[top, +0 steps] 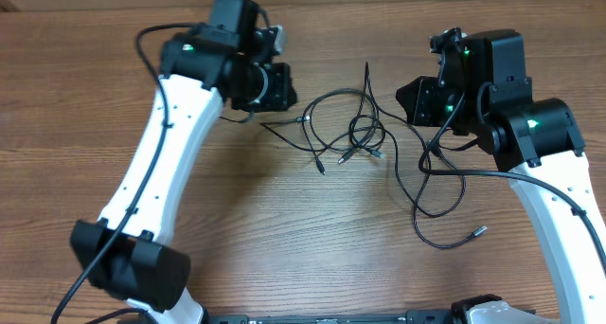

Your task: Untangle cables

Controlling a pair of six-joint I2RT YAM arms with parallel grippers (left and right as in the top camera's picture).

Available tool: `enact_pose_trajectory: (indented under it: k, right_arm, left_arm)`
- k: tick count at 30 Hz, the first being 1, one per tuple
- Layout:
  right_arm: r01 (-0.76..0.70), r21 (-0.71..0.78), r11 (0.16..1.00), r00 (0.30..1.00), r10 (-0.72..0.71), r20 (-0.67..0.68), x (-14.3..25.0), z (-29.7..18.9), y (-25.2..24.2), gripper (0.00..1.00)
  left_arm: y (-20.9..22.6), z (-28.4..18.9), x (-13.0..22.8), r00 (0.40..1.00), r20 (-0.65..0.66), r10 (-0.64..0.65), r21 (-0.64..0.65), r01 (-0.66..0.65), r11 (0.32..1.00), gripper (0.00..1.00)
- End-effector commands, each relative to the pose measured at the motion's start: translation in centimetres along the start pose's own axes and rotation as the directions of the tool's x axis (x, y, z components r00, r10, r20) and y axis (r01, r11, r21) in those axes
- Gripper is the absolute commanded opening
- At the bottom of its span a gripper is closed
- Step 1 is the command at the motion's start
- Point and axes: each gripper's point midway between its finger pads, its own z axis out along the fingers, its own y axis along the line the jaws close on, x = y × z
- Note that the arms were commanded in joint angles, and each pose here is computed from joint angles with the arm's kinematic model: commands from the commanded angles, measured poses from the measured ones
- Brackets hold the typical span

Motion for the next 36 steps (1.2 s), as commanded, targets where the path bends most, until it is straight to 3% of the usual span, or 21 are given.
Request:
enact_pose_trajectory:
  k: [1,5,8,11,19,26,36]
  right_arm:
    - [0.007,0.114,0.993,0.998,-0.013,0.057,-1.0,-1.2,-1.6,0.26]
    - [-0.069,0.368,0.927,0.995,0.037,0.093,-0.9,-2.4,-6.5,0.39]
    - [-0.175,0.466,0.868,0.982,0.120,0.145,-0.9,-3.6,-9.3,0.52]
    - [-0.213,0.457,0.863,0.976,0.166,0.142,-0.7,-3.9,-10.4,0.59]
    - [-0.307,0.517,0.799,0.951,0.277,0.138,0.7,-5.7,-14.4,0.67]
    - [-0.366,0.485,0.794,0.928,0.348,0.131,1.3,-6.1,-15.5,0.75]
    - [-0.360,0.488,0.795,0.930,0.347,0.122,1.5,-6.2,-15.5,0.80]
  left_arm:
    - [-1.5,3.2,1.3,0.996,-0.084,-0.031,0.030,0.033,0.999,0.24]
    - [-2.7,5.9,1.5,0.994,-0.109,-0.011,0.044,0.015,0.999,0.28]
    - [-3.8,8.0,1.2,0.994,-0.104,0.032,0.061,-0.025,0.998,0.55]
    - [-4.6,10.5,1.2,0.992,-0.107,0.065,0.076,-0.057,0.995,0.62]
    - [-5.4,17.6,2.1,0.982,-0.142,0.122,0.091,-0.110,0.990,0.63]
    - [-5.0,22.2,2.5,0.975,-0.143,0.172,0.094,-0.160,0.983,0.63]
    - [-2.1,24.0,5.0,0.969,-0.238,0.070,-0.041,-0.082,0.996,0.52]
